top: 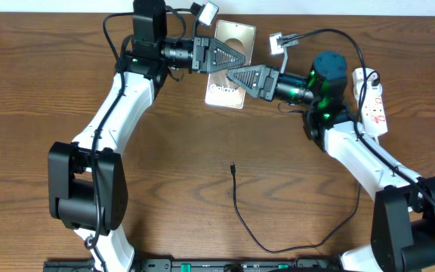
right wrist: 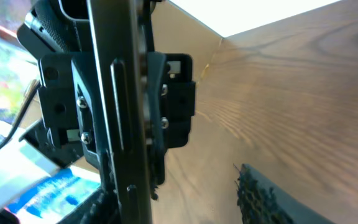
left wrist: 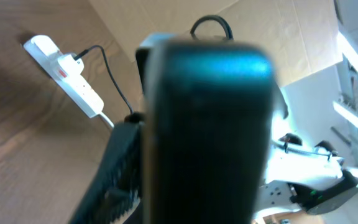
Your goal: Plug charger to phone and switch on socket
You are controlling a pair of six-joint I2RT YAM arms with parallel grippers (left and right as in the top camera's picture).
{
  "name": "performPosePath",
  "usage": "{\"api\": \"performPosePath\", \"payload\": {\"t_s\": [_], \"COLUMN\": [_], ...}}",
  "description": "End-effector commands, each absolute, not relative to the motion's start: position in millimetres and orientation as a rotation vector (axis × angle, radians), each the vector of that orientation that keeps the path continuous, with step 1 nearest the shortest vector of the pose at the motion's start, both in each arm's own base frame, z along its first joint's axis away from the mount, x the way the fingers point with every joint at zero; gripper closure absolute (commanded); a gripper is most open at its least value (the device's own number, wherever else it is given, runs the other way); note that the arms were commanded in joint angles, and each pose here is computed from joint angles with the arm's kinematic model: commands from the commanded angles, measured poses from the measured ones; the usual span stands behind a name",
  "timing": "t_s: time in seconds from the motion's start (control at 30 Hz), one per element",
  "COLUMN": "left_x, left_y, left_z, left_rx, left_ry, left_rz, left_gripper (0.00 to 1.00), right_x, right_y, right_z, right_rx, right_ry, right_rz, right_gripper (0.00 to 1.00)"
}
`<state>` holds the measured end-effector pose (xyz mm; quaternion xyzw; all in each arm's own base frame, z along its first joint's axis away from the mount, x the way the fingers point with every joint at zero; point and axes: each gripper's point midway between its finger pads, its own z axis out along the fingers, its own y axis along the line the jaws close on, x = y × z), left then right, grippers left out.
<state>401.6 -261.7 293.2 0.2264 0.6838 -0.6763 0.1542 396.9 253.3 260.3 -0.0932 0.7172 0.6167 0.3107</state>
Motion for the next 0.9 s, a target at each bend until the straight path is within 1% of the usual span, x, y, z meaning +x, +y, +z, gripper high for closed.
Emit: {"api": "performPosePath", "payload": {"t_s": [0.0, 0.03, 0.1, 0.13, 0.23, 0.27, 0.3, 0.33, 0.4, 0.5, 0.57, 0.6, 0.63, 0.73, 0.8, 0.87], "left_x": [396.4, 399.5, 405.0, 408.2, 419.4, 423.1, 425.1, 426.0, 422.7, 413.2, 408.1, 406.5, 405.2, 403.1, 402.0, 401.0], "left_y": [-260.9, -260.7, -260.0, -259.1, -252.8, -248.4, -243.3, -237.4, -218.8, -204.4, -195.1, -188.9, -177.6, -163.5, -160.0, -160.3], "left_z": [286.5, 278.6, 262.1, 251.8, 213.8, 197.5, 181.9, 166.5, 129.6, 105.2, 92.2, 85.5, 75.7, 64.3, 60.1, 57.6], "left_rx": [0.679, 0.638, 0.576, 0.537, 0.375, 0.303, 0.237, 0.166, 0.012, -0.013, -0.032, -0.049, -0.078, -0.094, -0.084, -0.065], "left_ry": [1.939, 1.966, 2.007, 2.036, 2.172, 2.238, 2.304, 2.374, 2.551, 2.665, 2.727, 2.755, 2.791, 2.824, 2.828, 2.826], "left_rz": [-1.904, -1.89, -1.843, -1.812, -1.678, -1.611, -1.544, -1.474, -1.262, -1.081, -0.959, -0.882, -0.746, -0.532, -0.427, -0.351], "left_gripper": [0.93, 0.92, 0.93, 0.93, 0.93, 0.92, 0.93, 0.93, 0.92, 0.93, 0.93, 0.93, 0.93, 0.92, 0.92, 0.93], "right_x": [408.3, 406.2, 401.3, 398.9, 393.0, 391.0, 390.2, 390.3, 390.6, 396.4, 402.4, 404.5, 404.7, 395.1, 390.8, 386.0], "right_y": [234.1, 231.1, 225.8, 222.3, 214.8, 212.0, 209.1, 206.2, 197.6, 182.3, 169.8, 162.2, 147.6, 116.5, 101.2, 93.8], "right_z": [255.6, 254.8, 253.3, 251.0, 244.7, 241.6, 237.2, 232.1, 217.9, 193.4, 169.6, 155.0, 129.1, 86.9, 72.3, 64.6], "right_rx": [-0.274, -0.303, -0.362, -0.388, -0.434, -0.451, -0.454, -0.449, -0.435, -0.351, -0.234, -0.162, -0.034, 0.158, 0.23, 0.28], "right_ry": [1.872, 1.87, 1.866, 1.869, 1.884, 1.89, 1.902, 1.919, 1.963, 2.059, 2.171, 2.241, 2.364, 2.564, 2.627, 2.665], "right_rz": [1.564, 1.566, 1.574, 1.577, 1.591, 1.592, 1.587, 1.579, 1.544, 1.455, 1.351, 1.282, 1.148, 0.86, 0.704, 0.62], "right_gripper": [0.42, 0.4, 0.33, 0.28, 0.24, 0.21, 0.09, 0.01, 0.01, 0.01, 0.01, 0.01, 0.01, 0.01, 0.01, 0.01]}}
